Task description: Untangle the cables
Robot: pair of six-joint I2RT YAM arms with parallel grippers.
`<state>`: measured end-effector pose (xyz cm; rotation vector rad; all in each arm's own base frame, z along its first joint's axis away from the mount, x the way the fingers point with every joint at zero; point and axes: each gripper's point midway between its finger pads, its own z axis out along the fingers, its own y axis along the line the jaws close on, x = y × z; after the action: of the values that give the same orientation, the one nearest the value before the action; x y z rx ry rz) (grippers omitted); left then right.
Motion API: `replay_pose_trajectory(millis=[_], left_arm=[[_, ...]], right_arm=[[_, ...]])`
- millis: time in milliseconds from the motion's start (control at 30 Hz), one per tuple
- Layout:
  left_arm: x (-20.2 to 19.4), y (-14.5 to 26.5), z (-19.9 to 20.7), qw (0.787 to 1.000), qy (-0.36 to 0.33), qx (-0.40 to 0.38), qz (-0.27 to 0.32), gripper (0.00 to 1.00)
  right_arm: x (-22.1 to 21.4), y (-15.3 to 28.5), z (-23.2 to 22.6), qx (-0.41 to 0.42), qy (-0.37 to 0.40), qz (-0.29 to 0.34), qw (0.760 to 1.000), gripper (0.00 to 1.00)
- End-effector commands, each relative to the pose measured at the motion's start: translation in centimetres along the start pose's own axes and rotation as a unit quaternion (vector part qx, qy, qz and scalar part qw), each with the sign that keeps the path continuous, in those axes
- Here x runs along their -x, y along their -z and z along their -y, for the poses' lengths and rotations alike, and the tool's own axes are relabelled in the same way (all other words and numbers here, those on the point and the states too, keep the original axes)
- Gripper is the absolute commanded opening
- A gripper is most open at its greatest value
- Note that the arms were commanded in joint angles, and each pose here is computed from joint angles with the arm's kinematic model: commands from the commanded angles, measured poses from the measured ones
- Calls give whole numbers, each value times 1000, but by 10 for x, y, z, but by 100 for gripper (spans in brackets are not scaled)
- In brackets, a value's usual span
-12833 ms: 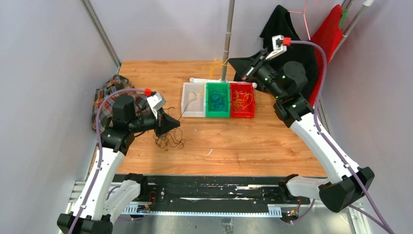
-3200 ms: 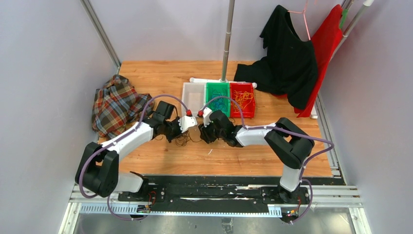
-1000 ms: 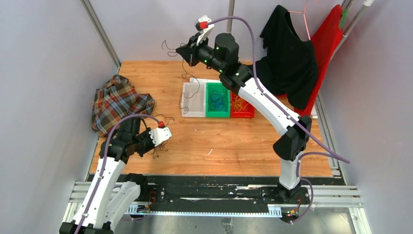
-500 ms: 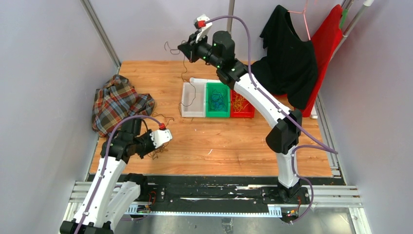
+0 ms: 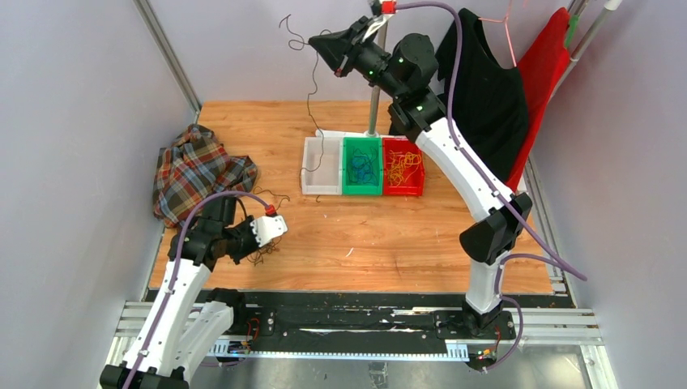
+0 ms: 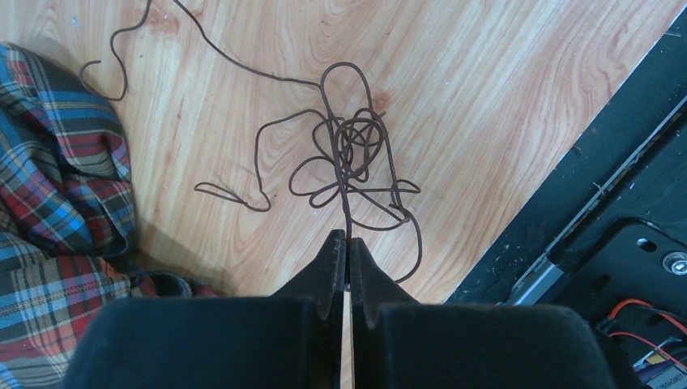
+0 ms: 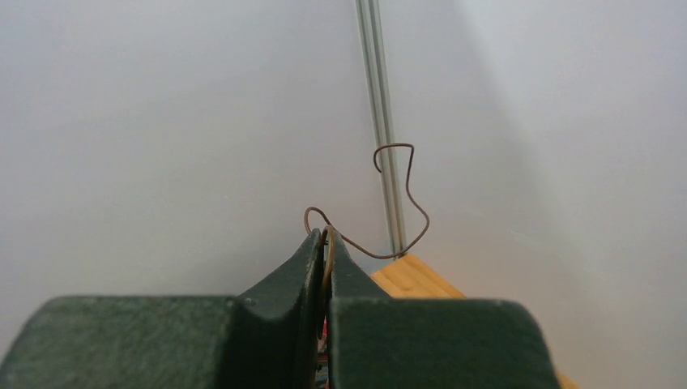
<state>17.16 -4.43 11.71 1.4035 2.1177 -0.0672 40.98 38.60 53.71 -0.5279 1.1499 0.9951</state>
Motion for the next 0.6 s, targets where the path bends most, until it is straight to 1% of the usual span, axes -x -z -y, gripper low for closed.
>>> replay_pose_trajectory(millis=[0,167,267,567], left_arm=[[-2,-3,3,1000,1,-7,2,1],[-1,-2,2,1000,-1,-7,3,1],[0,-3,3,1000,0,-9,4,1],[1,-2,2,1000,1,-9,6,1]], right_arm=[[55,10,-10,48,-56,71,995,1],[101,23,-40,94,-60,107,988,1],[128,39,-53,114,-74,140,981,1],[187,75,-56,142,-129,212,958,0]])
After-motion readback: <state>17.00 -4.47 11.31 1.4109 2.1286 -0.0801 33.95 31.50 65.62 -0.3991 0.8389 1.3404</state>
